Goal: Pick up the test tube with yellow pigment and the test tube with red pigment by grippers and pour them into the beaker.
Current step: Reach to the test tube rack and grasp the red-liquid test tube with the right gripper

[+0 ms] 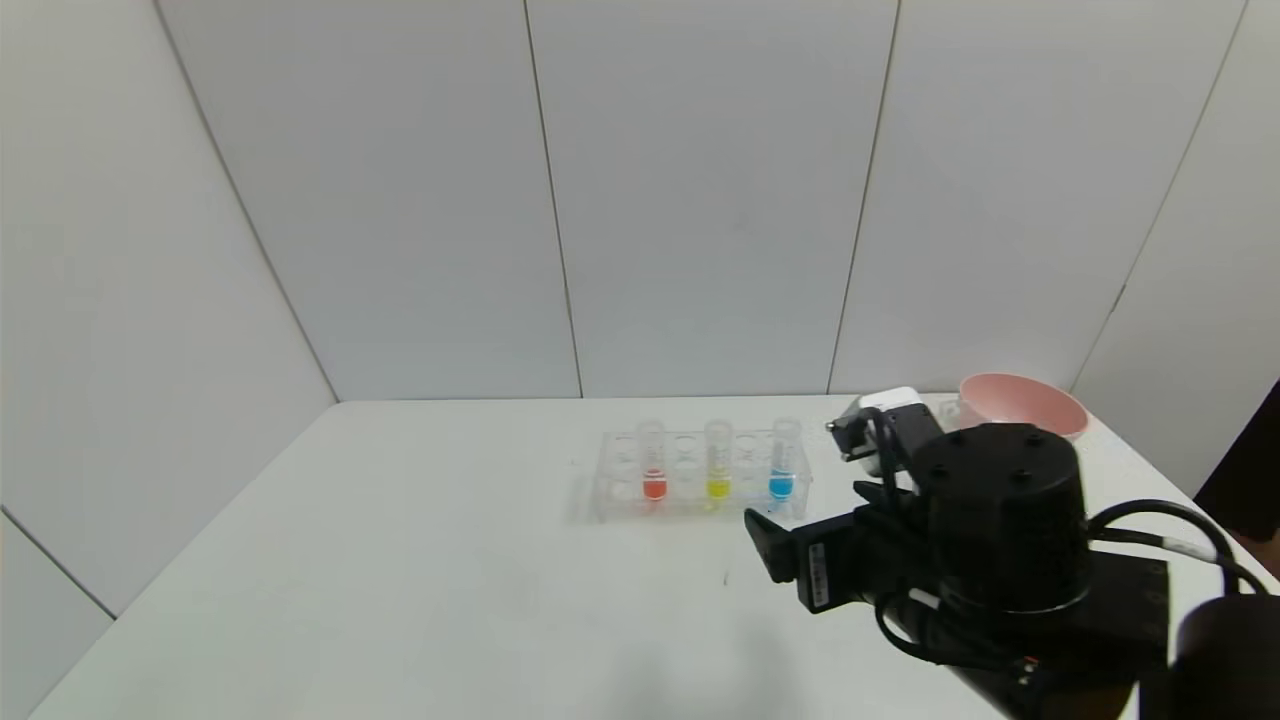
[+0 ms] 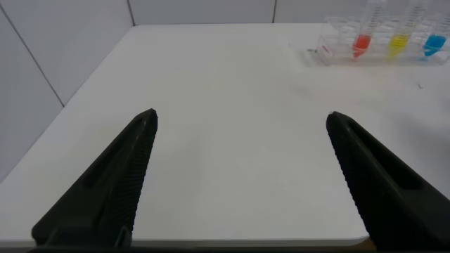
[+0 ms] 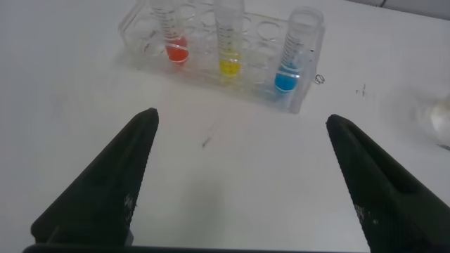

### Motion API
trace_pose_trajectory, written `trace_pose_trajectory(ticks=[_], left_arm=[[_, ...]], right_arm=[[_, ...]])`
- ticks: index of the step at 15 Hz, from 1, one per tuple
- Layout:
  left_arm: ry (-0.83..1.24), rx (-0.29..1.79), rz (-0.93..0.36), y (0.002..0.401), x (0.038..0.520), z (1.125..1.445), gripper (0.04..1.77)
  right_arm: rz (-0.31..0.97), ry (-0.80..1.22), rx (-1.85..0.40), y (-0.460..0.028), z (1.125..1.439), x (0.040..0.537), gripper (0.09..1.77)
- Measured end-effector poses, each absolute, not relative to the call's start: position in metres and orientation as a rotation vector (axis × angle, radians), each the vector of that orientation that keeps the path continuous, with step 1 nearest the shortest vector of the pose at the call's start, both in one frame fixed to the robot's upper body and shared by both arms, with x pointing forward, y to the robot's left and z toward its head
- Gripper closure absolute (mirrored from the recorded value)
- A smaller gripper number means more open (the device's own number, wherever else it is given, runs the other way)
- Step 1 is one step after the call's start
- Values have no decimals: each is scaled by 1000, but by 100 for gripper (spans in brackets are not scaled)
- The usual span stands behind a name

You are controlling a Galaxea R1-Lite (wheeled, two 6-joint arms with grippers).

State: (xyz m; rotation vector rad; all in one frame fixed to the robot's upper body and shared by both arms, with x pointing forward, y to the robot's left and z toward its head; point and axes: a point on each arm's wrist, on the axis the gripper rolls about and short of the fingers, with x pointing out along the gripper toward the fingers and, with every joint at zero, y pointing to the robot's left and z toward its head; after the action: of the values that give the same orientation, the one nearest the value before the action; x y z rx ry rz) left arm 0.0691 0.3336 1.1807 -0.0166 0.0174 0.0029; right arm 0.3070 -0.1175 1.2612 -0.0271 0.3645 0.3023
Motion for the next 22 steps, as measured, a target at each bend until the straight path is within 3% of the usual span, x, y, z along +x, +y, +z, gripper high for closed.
trace_pose_trajectory(ticks=[9,15,22], left_arm=[[17,-17,3,334,69,1181,9],[17,-17,3,334,69,1181,9],[17,-17,3,334,69,1181,9]], right_arm=[[245,373,-58,-19,1231,358,15],[207,372,-27,35,1228,383,15],[132,357,-19,59,1206,429,15]])
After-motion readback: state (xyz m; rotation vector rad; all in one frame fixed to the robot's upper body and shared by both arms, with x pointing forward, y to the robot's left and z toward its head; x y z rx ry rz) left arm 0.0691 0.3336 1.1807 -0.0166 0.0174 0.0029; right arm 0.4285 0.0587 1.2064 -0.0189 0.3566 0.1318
